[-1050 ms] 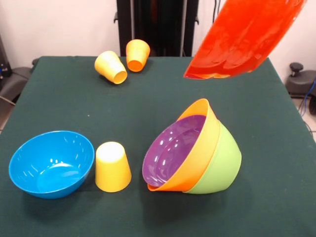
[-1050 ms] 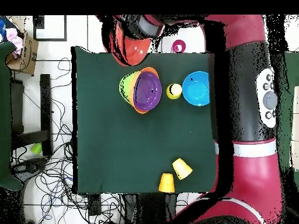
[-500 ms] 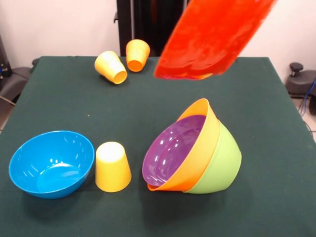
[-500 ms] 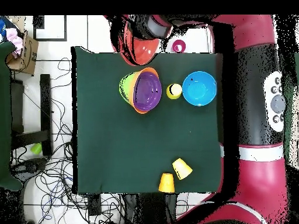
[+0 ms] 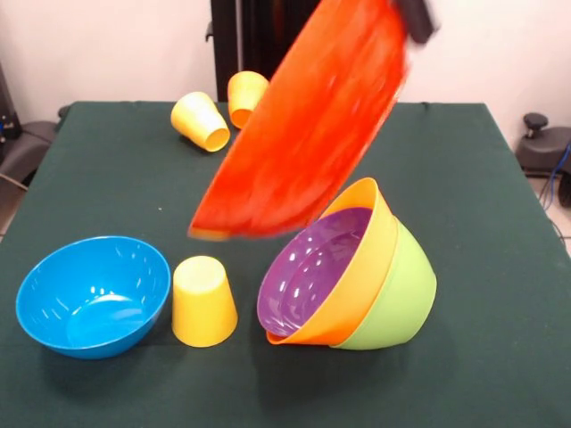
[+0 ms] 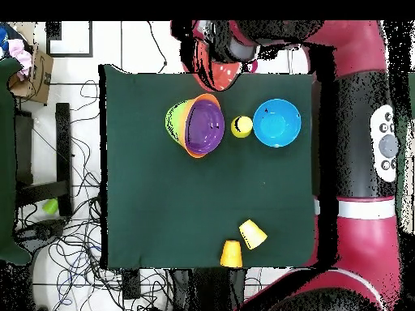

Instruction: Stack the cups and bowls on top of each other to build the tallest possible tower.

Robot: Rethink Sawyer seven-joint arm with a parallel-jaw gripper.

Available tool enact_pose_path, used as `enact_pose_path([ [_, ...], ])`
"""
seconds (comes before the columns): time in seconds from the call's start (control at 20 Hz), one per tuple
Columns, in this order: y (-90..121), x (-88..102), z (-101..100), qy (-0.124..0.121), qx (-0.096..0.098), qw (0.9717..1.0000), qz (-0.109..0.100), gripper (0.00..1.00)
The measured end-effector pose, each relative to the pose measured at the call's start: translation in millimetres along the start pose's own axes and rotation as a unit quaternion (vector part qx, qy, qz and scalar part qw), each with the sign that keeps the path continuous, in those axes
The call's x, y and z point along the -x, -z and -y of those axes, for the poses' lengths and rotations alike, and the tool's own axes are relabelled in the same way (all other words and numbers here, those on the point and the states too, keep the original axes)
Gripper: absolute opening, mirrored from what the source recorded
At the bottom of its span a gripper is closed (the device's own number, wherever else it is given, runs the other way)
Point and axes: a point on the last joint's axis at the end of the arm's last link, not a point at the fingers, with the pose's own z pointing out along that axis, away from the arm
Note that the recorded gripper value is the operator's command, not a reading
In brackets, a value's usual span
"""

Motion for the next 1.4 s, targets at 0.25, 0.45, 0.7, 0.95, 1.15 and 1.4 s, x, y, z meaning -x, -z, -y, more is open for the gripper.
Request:
enact_pose_path([
  [0.25,-26,6.5,35,0.036,0.0,0.9993,0.014,0.0],
  [0.45,-54,16.1,75,0.042,0.006,0.998,0.048,0.0],
  [0.7,-79,17.3,104,0.024,0.013,0.9973,0.068,0.0],
  [0.95,-102,5.1,117,0.02,0.011,0.9978,0.062,0.0],
  [1.15,-112,-14.4,113,0.031,0.004,0.9987,0.039,0.0],
  [1.4,-106,-33.9,93,0.058,-0.011,0.998,0.022,0.0],
])
